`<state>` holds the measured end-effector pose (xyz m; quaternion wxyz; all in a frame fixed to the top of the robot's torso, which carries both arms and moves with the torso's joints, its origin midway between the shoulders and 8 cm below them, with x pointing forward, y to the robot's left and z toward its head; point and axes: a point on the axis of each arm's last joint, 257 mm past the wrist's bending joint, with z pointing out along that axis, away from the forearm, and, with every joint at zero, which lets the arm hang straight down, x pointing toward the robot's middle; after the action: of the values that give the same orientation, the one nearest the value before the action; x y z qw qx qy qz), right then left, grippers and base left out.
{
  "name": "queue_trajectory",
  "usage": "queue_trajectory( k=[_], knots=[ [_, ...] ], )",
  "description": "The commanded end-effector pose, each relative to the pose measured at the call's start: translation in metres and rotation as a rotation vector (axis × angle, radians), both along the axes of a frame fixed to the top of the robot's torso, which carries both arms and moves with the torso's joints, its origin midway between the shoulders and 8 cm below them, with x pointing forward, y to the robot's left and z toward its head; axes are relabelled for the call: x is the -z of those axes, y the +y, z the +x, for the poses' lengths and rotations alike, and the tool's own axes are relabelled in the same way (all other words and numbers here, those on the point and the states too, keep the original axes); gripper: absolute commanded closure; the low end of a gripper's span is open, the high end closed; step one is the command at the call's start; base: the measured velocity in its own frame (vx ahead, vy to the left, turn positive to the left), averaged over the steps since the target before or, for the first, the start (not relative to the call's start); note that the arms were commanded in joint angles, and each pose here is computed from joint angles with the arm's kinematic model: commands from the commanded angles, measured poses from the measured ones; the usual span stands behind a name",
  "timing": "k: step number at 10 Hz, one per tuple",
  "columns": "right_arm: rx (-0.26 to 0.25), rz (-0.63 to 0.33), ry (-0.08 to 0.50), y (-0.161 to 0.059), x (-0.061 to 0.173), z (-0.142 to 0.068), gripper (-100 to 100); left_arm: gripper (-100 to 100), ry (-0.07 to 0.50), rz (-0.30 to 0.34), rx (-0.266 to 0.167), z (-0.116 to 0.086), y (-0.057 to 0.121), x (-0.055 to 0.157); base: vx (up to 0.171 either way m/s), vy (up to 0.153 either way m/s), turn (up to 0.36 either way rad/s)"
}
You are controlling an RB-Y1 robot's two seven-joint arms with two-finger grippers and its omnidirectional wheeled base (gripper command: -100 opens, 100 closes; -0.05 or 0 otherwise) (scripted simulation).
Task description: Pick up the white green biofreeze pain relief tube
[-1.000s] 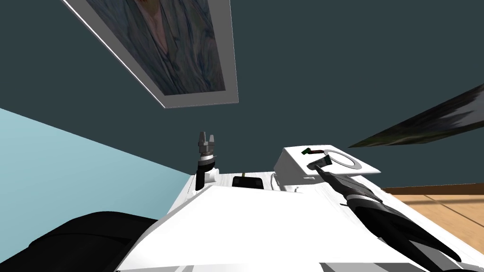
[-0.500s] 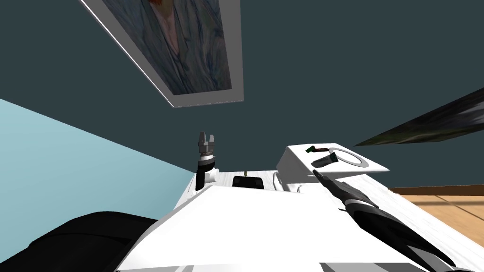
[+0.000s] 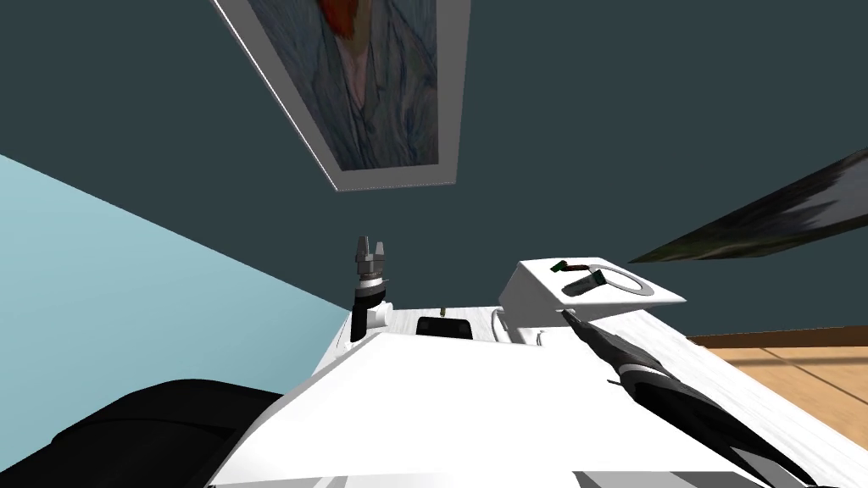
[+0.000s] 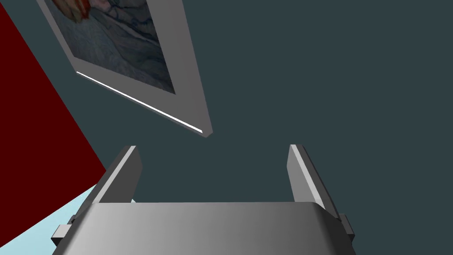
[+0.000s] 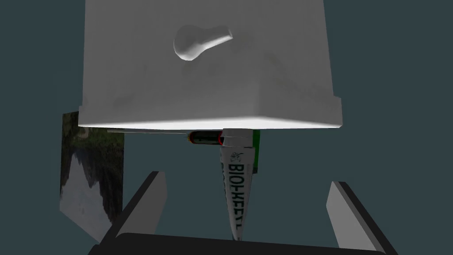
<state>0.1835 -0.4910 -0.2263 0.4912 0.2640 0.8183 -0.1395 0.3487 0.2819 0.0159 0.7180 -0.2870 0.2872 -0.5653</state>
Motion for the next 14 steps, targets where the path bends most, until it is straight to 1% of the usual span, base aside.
queue_trajectory(
  k=[1,3,4,5,6,7,8,10,11,12,13,14],
  knots=[
    [-0.023,-0.059,-0.023,-0.004,-0.016,0.011,-100,0,0.0,0.0,0.0,0.0,0.0,0.0,0.167,-0.154,-0.012],
    [-0.059,-0.124,-0.051,-0.007,-0.036,0.024,-100,0,0.0,0.0,0.0,0.0,0.0,0.0,0.108,-0.197,0.03],
    [-0.084,-0.156,-0.072,-0.004,-0.049,0.033,-100,0,0.0,0.0,0.0,0.0,0.0,0.0,0.01,-0.087,0.139],
    [-0.069,-0.135,-0.059,-0.006,-0.042,0.027,-100,0,0.0,0.0,0.0,0.0,0.0,0.0,-0.006,-0.042,0.002],
    [-0.073,-0.14,-0.062,-0.006,-0.044,0.028,0,0,0.0,0.0,0.0,0.0,0.0,0.0,0.0,-0.012,0.0],
    [-0.03,-0.134,-0.051,-0.024,-0.038,0.011,-100,0,0.0,0.0,0.0,0.0,0.0,0.0,-0.013,0.027,0.373],
    [-0.03,-0.134,-0.051,-0.024,-0.038,0.011,-100,0,0.0,0.0,0.0,0.0,0.0,0.0,-0.017,0.023,0.192],
    [0.06,-0.12,-0.036,-0.055,-0.029,-0.026,-100,0,0.0,0.0,0.0,0.0,0.0,0.0,-0.027,0.058,0.374],
    [0.061,-0.126,-0.034,-0.06,-0.029,-0.029,-100,0,0.0,0.0,0.0,0.0,0.0,0.0,-0.02,0.056,0.174],
    [0.105,-0.125,-0.035,-0.073,-0.03,-0.047,-100,0,0.0,0.0,0.0,0.0,0.0,0.0,-0.018,0.054,0.317],
    [0.109,-0.124,-0.028,-0.077,-0.026,-0.051,-100,0,0.0,0.0,0.0,0.0,0.0,0.0,-0.007,0.03,0.173],
    [0.157,-0.123,-0.024,-0.092,-0.025,-0.075,-100,0,0.0,0.0,0.0,0.0,0.0,0.0,-0.009,0.04,0.334]
  ],
)
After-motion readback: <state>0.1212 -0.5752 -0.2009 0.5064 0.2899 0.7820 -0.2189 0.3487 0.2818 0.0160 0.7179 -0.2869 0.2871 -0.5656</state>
